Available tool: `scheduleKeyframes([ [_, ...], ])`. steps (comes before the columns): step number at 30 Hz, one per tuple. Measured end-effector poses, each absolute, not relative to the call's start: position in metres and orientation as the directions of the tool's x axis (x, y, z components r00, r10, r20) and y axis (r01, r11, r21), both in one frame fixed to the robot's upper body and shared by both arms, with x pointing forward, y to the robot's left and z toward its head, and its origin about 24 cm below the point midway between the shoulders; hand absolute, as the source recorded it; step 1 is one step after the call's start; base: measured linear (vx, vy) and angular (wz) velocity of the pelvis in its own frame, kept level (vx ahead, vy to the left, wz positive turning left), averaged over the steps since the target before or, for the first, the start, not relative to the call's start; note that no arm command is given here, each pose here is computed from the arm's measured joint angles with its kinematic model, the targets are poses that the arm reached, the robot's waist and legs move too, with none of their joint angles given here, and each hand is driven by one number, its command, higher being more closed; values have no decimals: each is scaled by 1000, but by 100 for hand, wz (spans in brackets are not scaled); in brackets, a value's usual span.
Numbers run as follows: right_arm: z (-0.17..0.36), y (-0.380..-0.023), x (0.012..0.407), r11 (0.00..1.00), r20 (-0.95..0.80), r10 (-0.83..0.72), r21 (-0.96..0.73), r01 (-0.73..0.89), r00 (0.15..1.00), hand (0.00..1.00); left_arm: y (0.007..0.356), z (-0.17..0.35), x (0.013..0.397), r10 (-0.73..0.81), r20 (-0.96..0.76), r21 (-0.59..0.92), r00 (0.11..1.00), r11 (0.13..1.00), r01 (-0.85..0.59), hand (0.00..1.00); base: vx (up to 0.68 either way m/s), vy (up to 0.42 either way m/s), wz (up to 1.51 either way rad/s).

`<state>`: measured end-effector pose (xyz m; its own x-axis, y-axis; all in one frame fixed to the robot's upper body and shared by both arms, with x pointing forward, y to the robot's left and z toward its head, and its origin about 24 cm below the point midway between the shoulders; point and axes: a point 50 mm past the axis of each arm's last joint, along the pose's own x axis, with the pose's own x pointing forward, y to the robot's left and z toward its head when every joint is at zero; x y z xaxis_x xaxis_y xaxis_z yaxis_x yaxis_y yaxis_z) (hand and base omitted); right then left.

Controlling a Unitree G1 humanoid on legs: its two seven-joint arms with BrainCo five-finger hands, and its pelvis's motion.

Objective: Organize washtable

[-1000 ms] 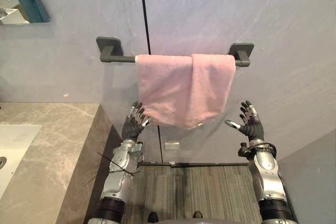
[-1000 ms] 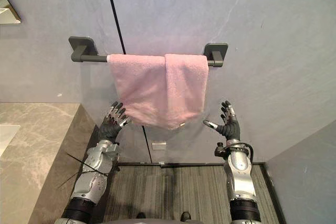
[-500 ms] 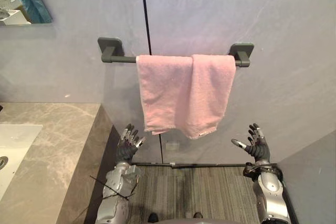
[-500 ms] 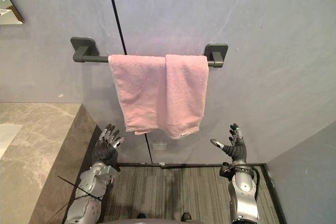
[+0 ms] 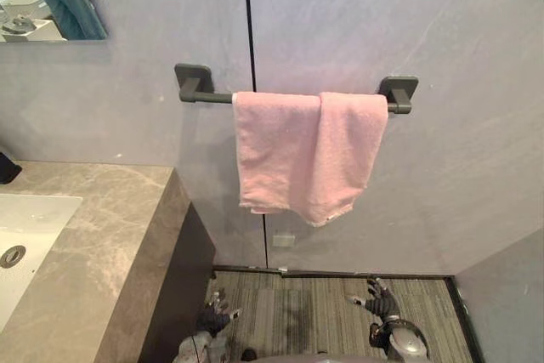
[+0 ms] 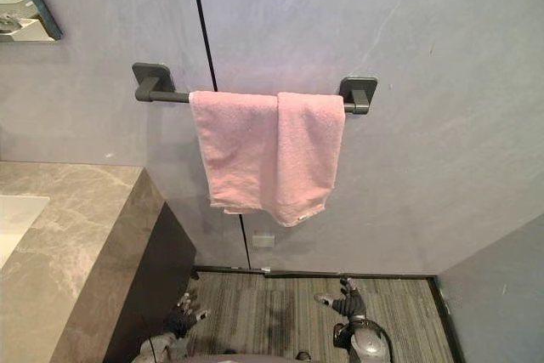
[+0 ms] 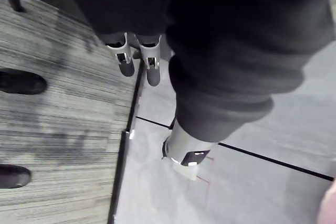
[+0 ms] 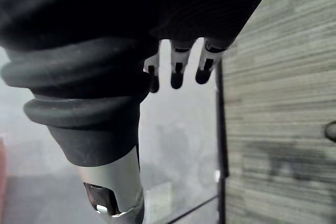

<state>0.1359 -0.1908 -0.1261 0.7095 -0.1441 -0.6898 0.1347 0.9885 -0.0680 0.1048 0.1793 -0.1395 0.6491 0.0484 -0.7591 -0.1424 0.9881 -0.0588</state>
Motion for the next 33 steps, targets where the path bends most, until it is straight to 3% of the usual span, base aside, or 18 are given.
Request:
scheduleKeyframes([
  [12, -144, -186, 112, 994, -781, -112, -92, 64, 615, 0, 182, -148, 94, 74, -801, -1, 595, 992, -125, 0, -56, -1, -8],
  [20, -134, -176, 151, 994, -741, -50, -101, -37, 670, 0, 189, -146, 112, 102, -784, 48, 612, 993, -103, 0, -37, 8, 2],
  [24, -137, -172, 151, 994, -753, -39, -95, -49, 657, 0, 193, -144, 115, 122, -778, 58, 616, 991, -122, 0, -21, -147, 63],
  [26, -128, -173, 171, 992, -719, -36, -108, -60, 694, 0, 194, -143, 121, 132, -768, 64, 627, 989, -130, 0, -128, -182, 25],
  [29, -115, -186, 194, 986, -668, -71, -159, -48, 741, 0, 175, -141, 132, 92, -755, 18, 649, 993, -120, 0, -280, -201, 53],
  [33, -116, -187, 193, 986, -665, -84, -164, -36, 742, 0, 174, -141, 133, 95, -754, 32, 650, 994, -109, 0, -311, -175, 78],
])
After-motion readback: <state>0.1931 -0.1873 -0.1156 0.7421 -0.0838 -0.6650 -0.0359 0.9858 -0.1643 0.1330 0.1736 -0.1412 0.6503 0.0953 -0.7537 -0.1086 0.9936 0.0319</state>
